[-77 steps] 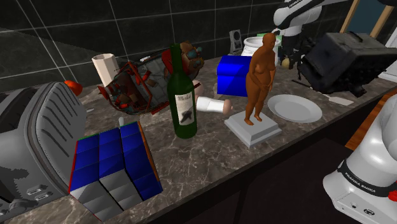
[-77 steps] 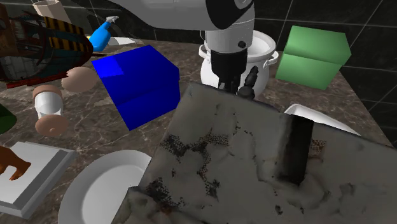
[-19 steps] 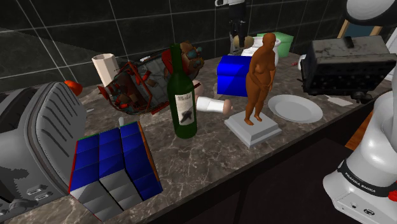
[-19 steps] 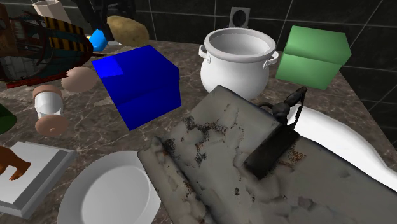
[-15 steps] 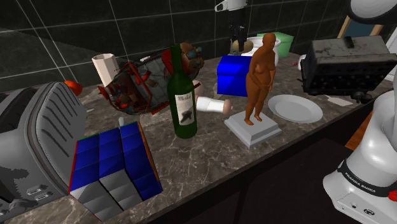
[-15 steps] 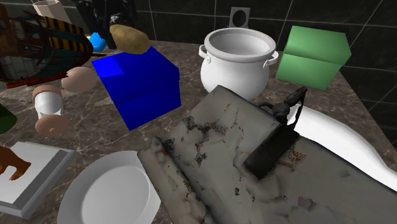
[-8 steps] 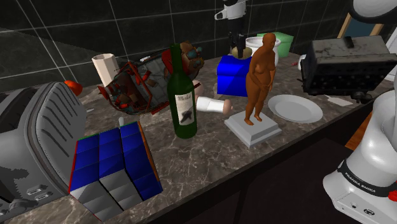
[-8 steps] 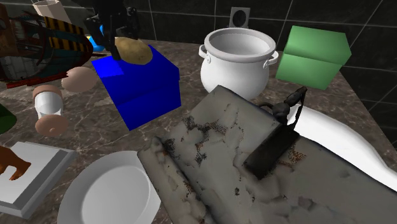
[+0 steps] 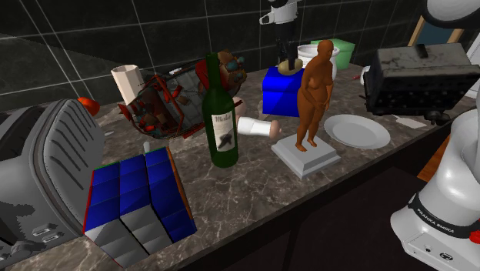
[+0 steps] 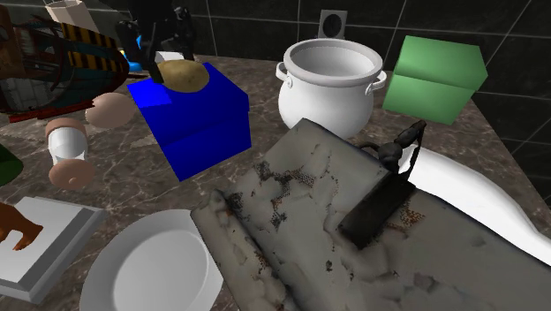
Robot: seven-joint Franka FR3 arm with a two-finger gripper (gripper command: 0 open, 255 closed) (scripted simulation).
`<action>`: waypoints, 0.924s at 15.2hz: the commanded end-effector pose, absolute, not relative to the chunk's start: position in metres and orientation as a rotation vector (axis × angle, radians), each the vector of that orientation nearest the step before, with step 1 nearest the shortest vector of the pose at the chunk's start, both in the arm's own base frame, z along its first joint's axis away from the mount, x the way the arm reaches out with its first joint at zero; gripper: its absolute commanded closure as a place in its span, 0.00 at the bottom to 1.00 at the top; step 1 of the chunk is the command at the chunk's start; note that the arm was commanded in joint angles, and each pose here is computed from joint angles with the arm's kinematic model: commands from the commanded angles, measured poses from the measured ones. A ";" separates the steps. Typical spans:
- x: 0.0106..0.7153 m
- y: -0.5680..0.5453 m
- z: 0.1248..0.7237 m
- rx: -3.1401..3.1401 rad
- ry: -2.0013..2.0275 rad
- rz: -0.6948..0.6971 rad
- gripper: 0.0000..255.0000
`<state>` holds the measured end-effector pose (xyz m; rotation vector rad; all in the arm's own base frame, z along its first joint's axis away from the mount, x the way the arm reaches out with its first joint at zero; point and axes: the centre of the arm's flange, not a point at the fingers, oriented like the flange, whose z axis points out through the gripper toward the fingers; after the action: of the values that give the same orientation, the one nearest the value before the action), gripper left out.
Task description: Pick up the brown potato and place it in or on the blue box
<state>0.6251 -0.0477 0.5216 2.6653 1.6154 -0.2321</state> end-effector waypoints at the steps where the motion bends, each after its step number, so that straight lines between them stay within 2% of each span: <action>1: 0.625 -0.048 0.522 2.665 1.615 -0.232 0.00; 3: 0.625 -0.048 0.522 2.665 1.615 -0.232 0.00; 7: 0.631 -0.043 0.571 2.665 1.615 -0.232 0.00; 14: 0.631 -0.043 0.571 2.665 1.615 -0.232 0.00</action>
<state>0.6311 -0.0432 0.5709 2.6653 1.6154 -0.2319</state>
